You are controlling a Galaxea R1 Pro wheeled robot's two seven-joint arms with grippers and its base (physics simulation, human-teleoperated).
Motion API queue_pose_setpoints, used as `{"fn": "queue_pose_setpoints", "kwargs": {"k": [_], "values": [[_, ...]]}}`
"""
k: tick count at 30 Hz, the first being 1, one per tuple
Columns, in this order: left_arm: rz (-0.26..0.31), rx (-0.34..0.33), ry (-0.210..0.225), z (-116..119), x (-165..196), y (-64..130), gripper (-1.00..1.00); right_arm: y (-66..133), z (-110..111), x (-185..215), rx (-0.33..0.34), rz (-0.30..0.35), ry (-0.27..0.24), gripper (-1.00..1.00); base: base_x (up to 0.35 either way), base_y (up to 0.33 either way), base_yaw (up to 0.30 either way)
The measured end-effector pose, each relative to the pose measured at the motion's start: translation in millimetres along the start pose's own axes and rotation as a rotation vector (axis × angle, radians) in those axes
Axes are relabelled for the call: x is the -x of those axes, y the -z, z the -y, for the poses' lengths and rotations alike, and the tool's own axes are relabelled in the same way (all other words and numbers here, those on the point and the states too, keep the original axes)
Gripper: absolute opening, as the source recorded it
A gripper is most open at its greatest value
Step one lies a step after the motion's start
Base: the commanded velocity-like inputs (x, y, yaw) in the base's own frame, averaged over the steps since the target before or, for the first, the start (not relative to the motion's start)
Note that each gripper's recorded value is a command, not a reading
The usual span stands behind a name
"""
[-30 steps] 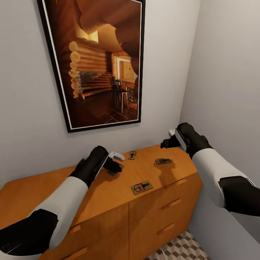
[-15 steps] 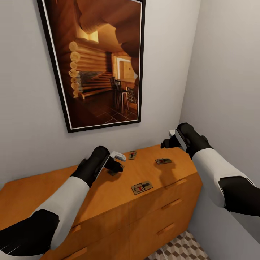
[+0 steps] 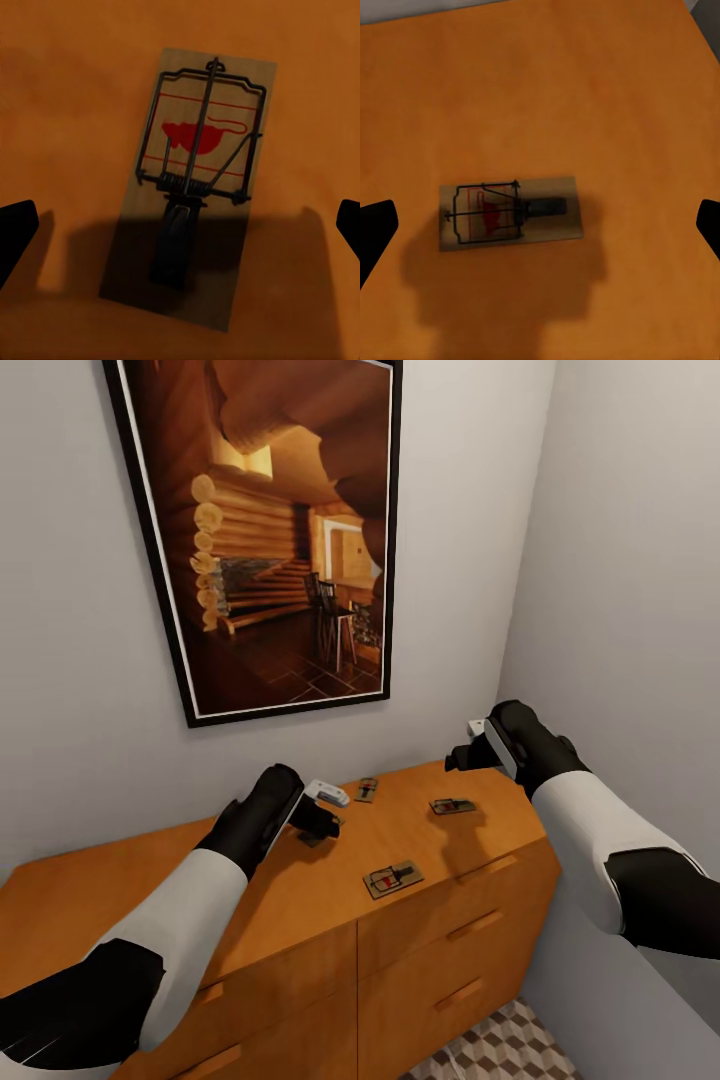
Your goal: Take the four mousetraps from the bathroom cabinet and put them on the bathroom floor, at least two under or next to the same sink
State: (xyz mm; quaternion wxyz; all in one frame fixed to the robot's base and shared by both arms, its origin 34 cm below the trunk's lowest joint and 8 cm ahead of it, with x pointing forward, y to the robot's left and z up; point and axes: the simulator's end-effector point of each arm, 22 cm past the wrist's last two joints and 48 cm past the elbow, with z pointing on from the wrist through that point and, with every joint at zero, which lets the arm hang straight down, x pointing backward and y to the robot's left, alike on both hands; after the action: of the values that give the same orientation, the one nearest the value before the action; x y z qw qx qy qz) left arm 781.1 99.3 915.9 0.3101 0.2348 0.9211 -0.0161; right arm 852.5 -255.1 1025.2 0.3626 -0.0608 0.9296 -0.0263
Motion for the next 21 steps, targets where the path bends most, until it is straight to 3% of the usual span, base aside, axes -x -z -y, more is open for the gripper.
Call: {"fn": "queue_pose_setpoints", "kwargs": {"k": [21], "values": [[-0.011,0.006,-0.003,-2.7,-4.0,-2.0,1.0,-0.4,0.6,-0.6,-0.002,-0.002,0.0,1.0,0.0,0.0,0.0]]}}
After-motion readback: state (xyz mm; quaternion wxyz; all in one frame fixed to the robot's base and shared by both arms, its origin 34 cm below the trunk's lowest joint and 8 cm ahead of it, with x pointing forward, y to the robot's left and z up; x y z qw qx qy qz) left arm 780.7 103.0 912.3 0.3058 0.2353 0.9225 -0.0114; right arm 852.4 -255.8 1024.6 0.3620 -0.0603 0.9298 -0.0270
